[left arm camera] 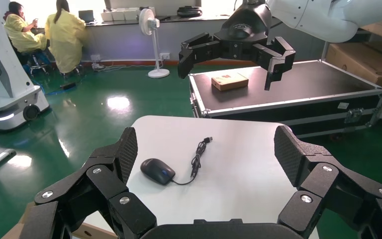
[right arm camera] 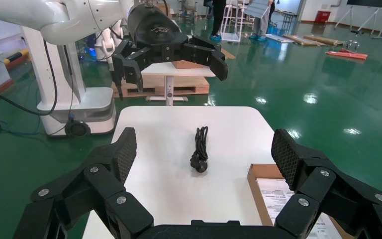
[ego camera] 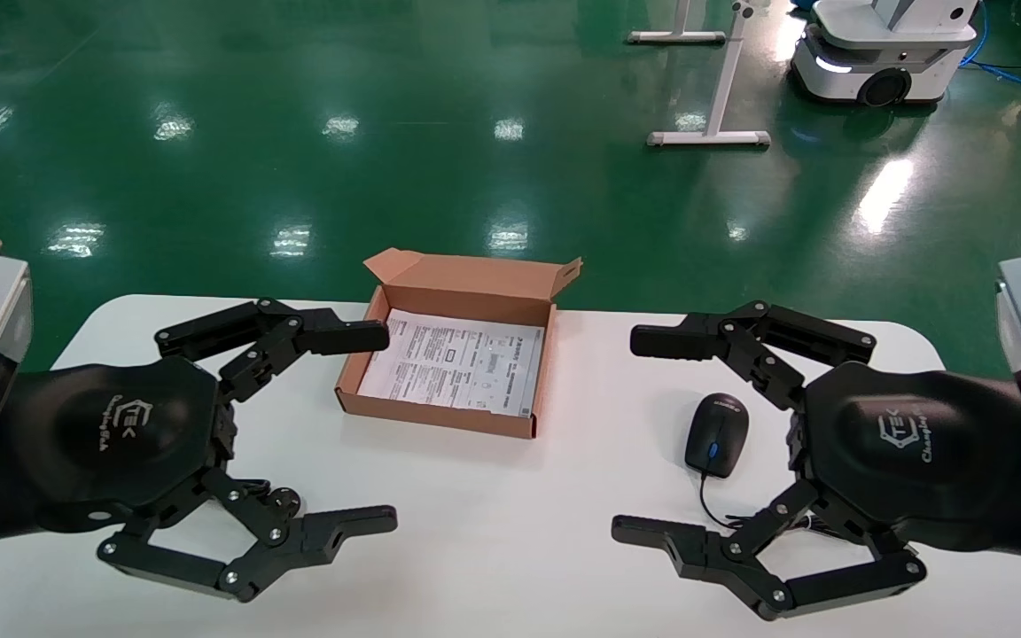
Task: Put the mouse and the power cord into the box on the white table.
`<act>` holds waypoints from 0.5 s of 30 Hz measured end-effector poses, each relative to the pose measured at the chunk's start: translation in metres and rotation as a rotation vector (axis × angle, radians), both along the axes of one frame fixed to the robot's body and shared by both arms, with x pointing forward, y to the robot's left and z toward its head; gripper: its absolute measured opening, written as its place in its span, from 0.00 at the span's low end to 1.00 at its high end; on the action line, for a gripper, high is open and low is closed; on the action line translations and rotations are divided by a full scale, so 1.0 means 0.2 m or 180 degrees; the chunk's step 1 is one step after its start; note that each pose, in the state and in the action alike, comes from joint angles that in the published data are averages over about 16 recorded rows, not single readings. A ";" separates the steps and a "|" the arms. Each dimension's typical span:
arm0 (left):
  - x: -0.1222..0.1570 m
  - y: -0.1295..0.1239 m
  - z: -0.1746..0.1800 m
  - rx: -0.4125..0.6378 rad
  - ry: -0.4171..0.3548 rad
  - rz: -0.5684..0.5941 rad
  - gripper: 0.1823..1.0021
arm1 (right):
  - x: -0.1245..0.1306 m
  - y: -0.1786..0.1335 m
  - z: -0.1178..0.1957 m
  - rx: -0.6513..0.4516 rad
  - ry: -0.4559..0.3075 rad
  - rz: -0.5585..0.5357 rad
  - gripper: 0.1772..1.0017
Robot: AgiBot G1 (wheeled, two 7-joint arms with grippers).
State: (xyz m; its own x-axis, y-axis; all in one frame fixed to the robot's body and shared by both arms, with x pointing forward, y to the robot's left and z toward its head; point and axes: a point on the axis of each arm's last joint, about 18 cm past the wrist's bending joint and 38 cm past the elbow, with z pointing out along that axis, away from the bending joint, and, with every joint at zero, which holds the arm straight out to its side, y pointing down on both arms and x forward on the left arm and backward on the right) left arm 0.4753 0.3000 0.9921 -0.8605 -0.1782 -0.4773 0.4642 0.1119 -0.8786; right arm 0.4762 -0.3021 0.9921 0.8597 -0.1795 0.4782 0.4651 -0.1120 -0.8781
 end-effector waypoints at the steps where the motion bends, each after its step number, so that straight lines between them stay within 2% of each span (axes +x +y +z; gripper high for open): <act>1: 0.00 0.00 0.00 0.0000 0.0000 0.0000 1.00 | 0.00 0.00 0.00 0.0000 0.0000 0.0000 1.00; 15: 0.00 0.00 0.00 0.0000 0.0000 0.0000 1.00 | 0.00 0.00 0.00 0.0000 0.0000 0.0000 1.00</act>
